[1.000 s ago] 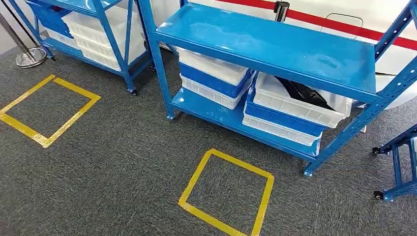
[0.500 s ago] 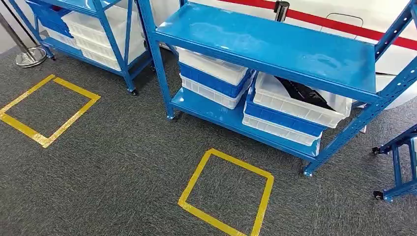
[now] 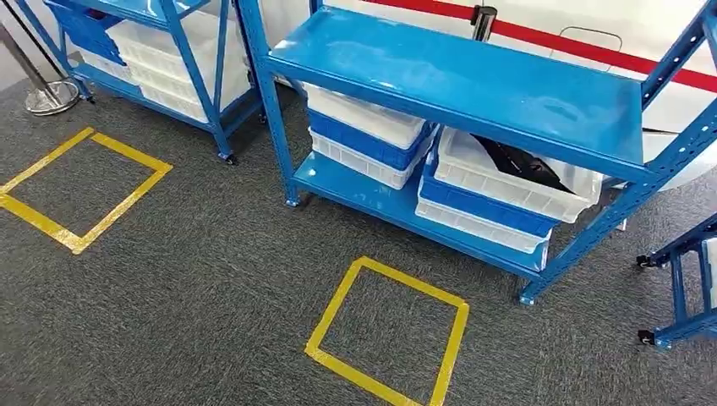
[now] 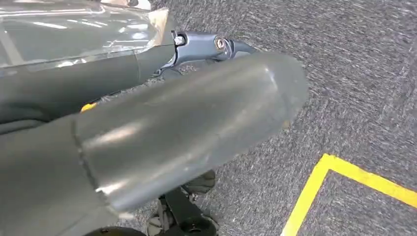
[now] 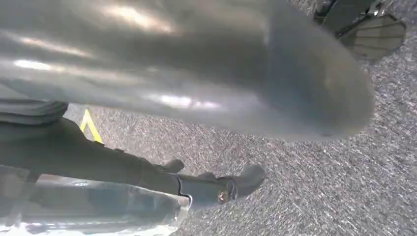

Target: Take the parts from the cabinet and place them on the table.

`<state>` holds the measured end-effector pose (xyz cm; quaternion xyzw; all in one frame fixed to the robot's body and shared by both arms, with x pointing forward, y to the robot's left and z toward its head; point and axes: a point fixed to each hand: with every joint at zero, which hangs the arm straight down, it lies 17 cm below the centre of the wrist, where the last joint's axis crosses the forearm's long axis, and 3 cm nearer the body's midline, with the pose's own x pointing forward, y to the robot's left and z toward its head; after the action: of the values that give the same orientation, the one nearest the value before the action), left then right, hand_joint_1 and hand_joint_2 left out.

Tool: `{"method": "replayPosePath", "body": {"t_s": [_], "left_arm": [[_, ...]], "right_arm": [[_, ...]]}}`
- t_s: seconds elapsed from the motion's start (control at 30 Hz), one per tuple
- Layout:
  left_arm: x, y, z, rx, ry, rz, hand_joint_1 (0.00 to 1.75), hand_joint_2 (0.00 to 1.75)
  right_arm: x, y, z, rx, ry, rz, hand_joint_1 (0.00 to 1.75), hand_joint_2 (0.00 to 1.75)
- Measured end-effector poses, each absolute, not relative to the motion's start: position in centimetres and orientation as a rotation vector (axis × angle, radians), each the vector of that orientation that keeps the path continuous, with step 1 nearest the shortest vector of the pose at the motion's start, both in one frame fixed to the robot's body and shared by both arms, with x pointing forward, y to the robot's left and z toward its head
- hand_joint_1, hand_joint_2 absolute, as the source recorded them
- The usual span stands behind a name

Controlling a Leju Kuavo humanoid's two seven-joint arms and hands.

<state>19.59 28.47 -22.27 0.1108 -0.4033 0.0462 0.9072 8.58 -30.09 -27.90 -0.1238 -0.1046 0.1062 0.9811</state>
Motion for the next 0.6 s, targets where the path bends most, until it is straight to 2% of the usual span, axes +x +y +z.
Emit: {"method": "replayPosePath", "body": {"t_s": [0.6], "left_arm": [[19.36,28.48,-22.39,0.237,-0.823,0.1,0.0,0.0]], "right_arm": [[8.39,-30.1,-27.93,-0.248,-0.209,0.212,0.0,0.0]]}}
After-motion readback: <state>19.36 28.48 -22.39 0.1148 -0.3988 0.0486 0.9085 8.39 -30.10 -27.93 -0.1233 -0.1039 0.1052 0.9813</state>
